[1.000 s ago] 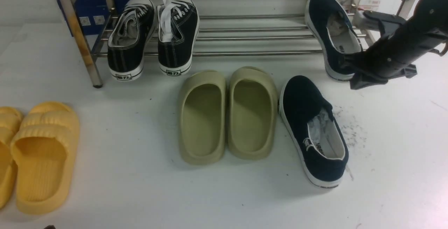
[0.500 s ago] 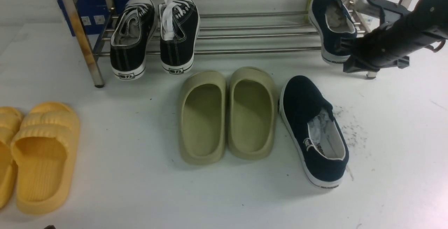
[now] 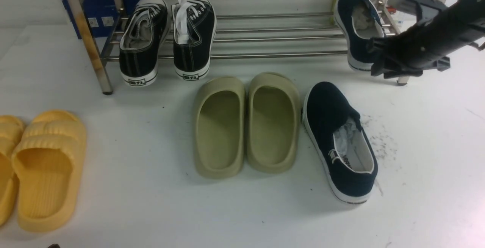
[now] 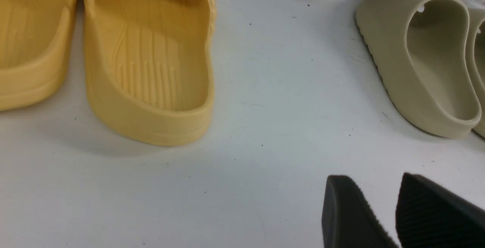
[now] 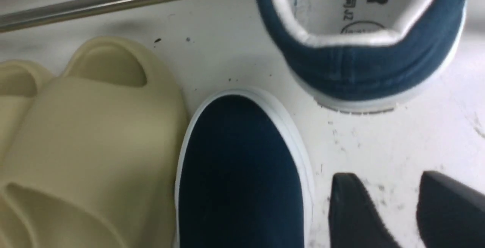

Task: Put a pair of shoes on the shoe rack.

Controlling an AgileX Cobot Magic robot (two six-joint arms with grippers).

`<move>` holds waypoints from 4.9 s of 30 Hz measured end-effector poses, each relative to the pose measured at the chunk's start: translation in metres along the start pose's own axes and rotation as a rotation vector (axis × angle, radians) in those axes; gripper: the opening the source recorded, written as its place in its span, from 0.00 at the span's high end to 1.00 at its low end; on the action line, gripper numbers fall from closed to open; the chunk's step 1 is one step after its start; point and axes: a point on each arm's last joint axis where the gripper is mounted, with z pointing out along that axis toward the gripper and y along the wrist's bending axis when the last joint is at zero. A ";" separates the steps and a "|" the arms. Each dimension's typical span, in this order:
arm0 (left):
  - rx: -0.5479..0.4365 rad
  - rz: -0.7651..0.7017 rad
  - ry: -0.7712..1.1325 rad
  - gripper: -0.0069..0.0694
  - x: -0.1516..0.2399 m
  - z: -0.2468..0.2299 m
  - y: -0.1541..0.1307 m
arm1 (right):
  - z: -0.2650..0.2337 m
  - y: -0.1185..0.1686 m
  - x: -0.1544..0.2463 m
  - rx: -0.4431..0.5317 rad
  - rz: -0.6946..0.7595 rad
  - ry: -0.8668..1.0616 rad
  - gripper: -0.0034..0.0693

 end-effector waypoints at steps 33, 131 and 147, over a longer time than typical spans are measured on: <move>0.000 0.000 0.000 0.60 0.000 0.000 0.000 | -0.012 0.058 0.114 -0.031 -0.080 0.275 0.90; 0.000 0.000 0.000 0.60 0.000 0.000 0.000 | 0.062 0.061 0.008 -0.174 0.000 -0.050 0.96; 0.000 0.000 0.000 0.60 0.000 0.000 0.000 | -0.059 0.076 0.031 -0.128 -0.317 0.226 0.95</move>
